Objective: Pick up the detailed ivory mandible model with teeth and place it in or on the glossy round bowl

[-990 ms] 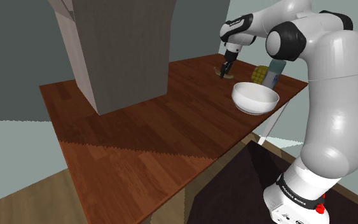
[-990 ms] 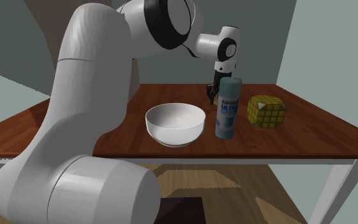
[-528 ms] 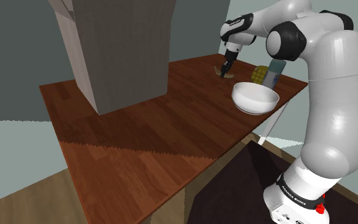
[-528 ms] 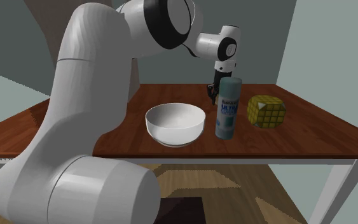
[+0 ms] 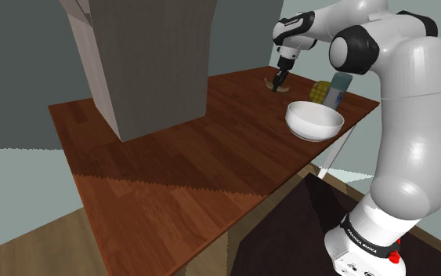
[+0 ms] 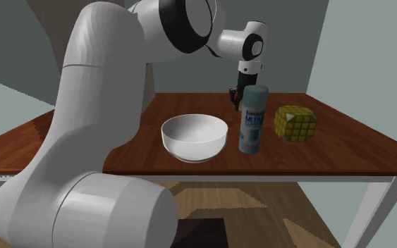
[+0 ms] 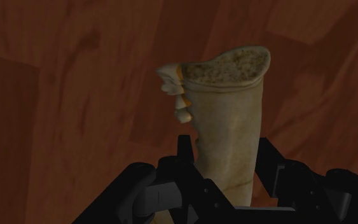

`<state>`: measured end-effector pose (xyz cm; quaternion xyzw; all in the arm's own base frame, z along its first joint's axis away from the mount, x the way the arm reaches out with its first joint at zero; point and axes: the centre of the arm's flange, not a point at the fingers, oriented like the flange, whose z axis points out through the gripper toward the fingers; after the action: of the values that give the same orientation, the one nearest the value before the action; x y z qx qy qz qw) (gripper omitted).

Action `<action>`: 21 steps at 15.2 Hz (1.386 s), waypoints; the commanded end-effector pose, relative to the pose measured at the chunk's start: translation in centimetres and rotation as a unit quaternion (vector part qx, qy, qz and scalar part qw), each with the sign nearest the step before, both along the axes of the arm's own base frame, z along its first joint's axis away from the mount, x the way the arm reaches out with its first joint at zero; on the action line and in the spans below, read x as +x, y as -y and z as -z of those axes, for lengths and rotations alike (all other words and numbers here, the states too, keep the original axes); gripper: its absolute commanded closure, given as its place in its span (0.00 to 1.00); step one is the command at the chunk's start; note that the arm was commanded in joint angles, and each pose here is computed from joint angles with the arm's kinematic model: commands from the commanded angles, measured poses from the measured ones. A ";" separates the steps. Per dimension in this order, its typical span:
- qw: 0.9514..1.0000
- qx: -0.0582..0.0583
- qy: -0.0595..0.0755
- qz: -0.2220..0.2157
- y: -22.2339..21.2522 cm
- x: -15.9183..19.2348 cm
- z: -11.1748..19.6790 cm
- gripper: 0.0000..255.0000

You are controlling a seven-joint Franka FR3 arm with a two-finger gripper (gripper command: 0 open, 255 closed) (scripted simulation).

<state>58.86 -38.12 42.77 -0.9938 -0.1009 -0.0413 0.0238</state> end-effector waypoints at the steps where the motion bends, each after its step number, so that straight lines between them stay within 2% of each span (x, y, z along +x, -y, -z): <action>1: 1.000 0.000 0.000 0.000 0.0 -0.1 -1.1 1.00; 21: 1.000 0.000 0.000 0.000 0.0 -0.1 -11.6 1.00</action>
<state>58.74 -38.07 53.87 -0.9938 -0.1009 -0.0414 0.0237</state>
